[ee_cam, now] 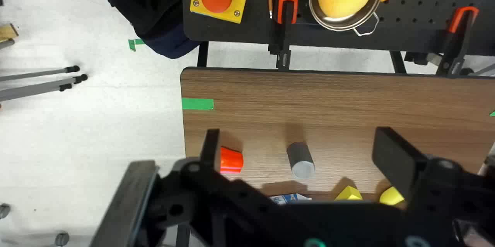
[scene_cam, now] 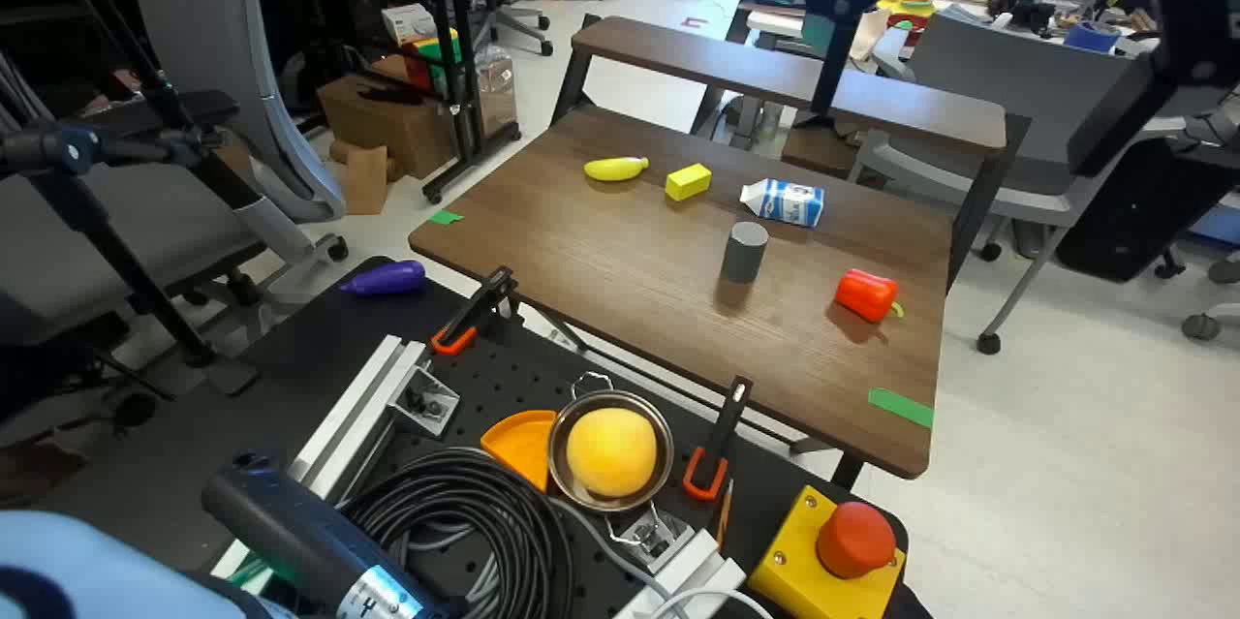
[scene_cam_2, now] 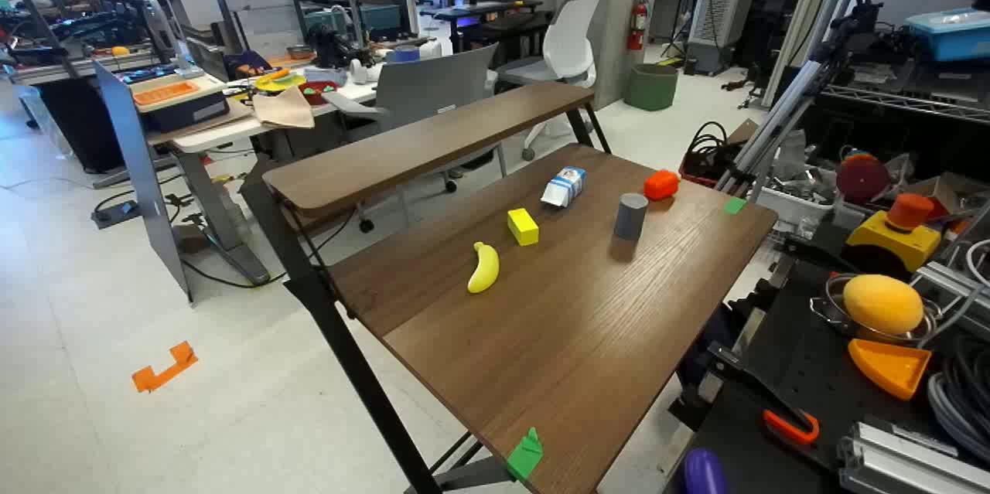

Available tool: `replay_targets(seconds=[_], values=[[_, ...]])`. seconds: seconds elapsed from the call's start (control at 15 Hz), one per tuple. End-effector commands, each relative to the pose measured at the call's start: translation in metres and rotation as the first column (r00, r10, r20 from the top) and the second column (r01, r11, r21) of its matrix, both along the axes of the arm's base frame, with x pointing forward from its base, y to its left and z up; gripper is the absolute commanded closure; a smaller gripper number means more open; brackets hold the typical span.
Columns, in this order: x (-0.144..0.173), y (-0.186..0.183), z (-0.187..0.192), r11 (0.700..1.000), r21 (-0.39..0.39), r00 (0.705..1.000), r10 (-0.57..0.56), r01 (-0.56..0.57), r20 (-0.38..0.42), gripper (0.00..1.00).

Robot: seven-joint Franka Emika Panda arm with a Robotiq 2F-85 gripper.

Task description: Move the yellow rectangular block to the right

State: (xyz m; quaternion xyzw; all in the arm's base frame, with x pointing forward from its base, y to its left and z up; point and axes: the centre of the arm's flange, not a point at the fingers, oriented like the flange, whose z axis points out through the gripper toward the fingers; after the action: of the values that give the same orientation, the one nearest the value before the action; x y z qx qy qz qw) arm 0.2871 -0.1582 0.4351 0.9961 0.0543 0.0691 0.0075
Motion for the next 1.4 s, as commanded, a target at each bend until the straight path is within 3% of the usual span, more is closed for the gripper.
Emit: replay_targets(seconds=[0.0, 0.4, 0.87, 1.13, 1.33], values=[[0.0, 0.0, 0.0, 1.0, 0.0, 1.0, 0.0, 0.0, 0.0, 0.0], [0.022, 0.009, -0.005, 1.0, 0.01, 1.0, -0.006, 0.006, -0.015, 0.0], [0.125, 0.06, -0.038, 0.983, 0.156, 0.994, -0.087, 0.096, -0.063, 0.0], [0.19, 0.079, -0.08, 0.949, 0.206, 0.971, -0.231, 0.24, -0.067, 0.0], [0.22, 0.085, -0.11, 0.919, 0.22, 0.945, -0.314, 0.326, -0.086, 0.0]])
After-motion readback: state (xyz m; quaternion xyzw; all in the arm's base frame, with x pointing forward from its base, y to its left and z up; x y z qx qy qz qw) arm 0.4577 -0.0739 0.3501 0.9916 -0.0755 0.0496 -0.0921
